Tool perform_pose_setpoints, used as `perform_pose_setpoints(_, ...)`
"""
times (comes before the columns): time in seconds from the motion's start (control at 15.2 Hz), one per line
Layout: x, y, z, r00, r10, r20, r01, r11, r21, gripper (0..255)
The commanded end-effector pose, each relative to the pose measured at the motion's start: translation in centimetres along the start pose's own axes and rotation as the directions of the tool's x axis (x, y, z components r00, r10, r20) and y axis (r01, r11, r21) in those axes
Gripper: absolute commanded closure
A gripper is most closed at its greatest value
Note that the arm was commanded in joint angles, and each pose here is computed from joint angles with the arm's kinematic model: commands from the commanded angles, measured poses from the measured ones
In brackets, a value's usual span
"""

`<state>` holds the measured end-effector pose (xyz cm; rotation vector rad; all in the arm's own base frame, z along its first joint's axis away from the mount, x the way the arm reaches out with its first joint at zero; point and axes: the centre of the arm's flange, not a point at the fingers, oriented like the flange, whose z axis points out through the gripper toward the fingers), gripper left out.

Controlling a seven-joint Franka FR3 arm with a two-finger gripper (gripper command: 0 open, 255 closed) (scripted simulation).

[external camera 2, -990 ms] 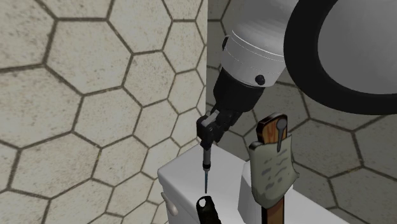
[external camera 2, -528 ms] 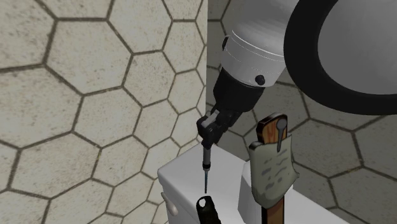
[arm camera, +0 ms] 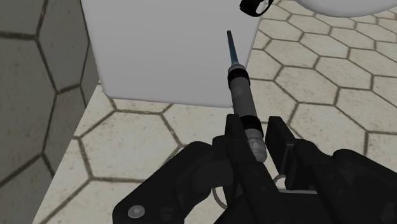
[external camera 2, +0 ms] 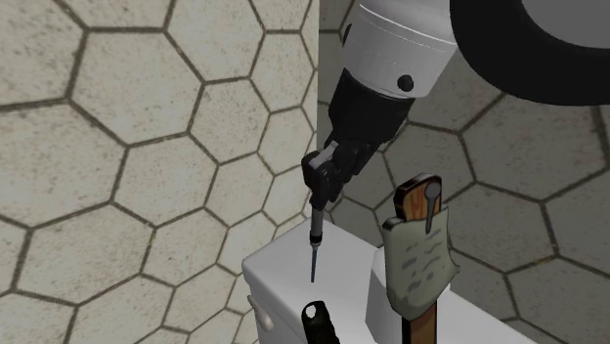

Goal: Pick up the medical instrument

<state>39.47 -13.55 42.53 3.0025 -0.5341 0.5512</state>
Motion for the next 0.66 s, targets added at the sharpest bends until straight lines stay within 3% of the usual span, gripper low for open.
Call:
perform_pose_setpoints(0.0, 0.3, -0.1, -1.0, 1.0, 0.0, 0.001, 0.0, 1.0, 0.0, 255)
perform_pose_setpoints(0.59, 1.6, -0.1, -4.5, 1.0, 0.0, 0.001, 0.0, 1.0, 0.0, 255)
